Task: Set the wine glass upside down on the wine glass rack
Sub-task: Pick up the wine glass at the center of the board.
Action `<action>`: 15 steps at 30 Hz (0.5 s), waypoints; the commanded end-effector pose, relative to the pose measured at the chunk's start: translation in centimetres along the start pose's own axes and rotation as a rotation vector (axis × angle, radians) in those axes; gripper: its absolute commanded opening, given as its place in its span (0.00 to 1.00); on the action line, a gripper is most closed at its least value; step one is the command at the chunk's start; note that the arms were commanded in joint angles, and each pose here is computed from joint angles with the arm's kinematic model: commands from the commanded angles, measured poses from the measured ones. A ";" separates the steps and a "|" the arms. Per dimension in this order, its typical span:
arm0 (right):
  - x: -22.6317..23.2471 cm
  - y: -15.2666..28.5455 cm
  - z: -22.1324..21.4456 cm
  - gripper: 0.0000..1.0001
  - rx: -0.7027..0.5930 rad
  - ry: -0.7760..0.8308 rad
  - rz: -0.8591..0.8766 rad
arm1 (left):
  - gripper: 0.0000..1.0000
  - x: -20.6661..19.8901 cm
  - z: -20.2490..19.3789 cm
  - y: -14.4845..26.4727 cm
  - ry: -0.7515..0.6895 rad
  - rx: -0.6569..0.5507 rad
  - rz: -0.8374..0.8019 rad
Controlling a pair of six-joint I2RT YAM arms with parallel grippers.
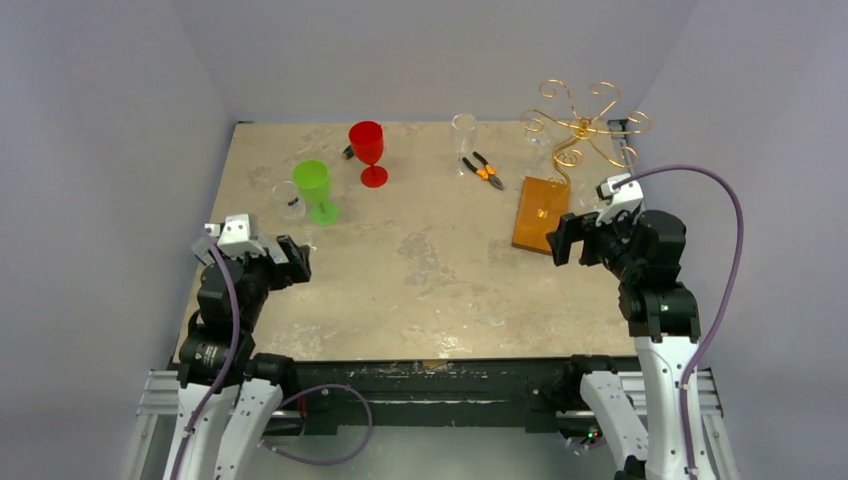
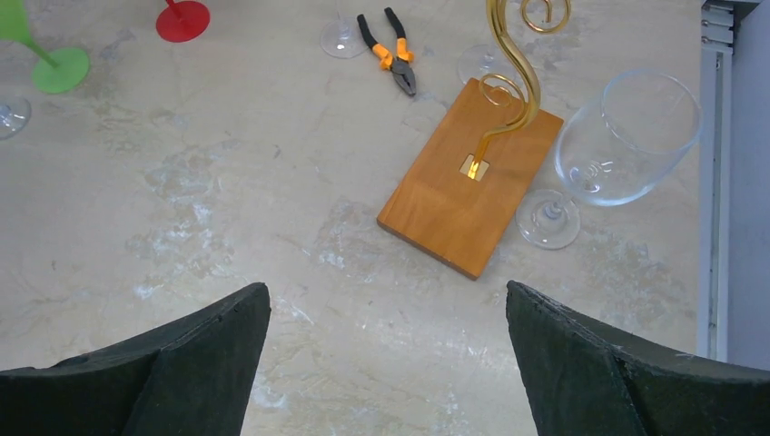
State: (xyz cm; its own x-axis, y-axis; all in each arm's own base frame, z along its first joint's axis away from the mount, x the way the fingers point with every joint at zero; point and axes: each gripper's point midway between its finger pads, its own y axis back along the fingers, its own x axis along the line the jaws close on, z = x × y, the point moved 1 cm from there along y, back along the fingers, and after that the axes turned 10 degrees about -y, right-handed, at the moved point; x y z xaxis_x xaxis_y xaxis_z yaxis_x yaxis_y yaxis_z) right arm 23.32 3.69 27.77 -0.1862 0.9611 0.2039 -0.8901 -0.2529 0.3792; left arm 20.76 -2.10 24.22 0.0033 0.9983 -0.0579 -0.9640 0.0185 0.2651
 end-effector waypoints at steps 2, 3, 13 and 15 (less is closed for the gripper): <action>-0.1 -0.4 0.9 0.99 -0.024 -0.052 -0.016 | 1.00 -1.6 1.8 0.4 0.043 -0.058 -0.088; -0.1 -0.5 1.0 0.99 -0.020 -0.056 -0.014 | 1.00 -1.7 1.9 0.7 0.051 -0.052 -0.094; 0.9 -2.2 0.5 0.99 0.036 -0.097 0.060 | 1.00 -3.6 3.7 3.3 0.142 -0.037 -0.196; 1.3 -2.3 0.3 0.99 0.049 -0.071 0.093 | 1.00 -4.1 3.5 3.4 0.151 -0.025 -0.224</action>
State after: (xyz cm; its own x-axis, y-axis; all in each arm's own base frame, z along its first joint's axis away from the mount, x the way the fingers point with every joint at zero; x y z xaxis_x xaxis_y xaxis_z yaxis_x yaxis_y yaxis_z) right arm 24.98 4.19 25.69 -0.1447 0.9461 0.2898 -0.8460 -0.2702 0.4596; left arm 19.06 -4.65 27.64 0.1185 0.9739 -0.1938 -0.9610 0.1615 0.2244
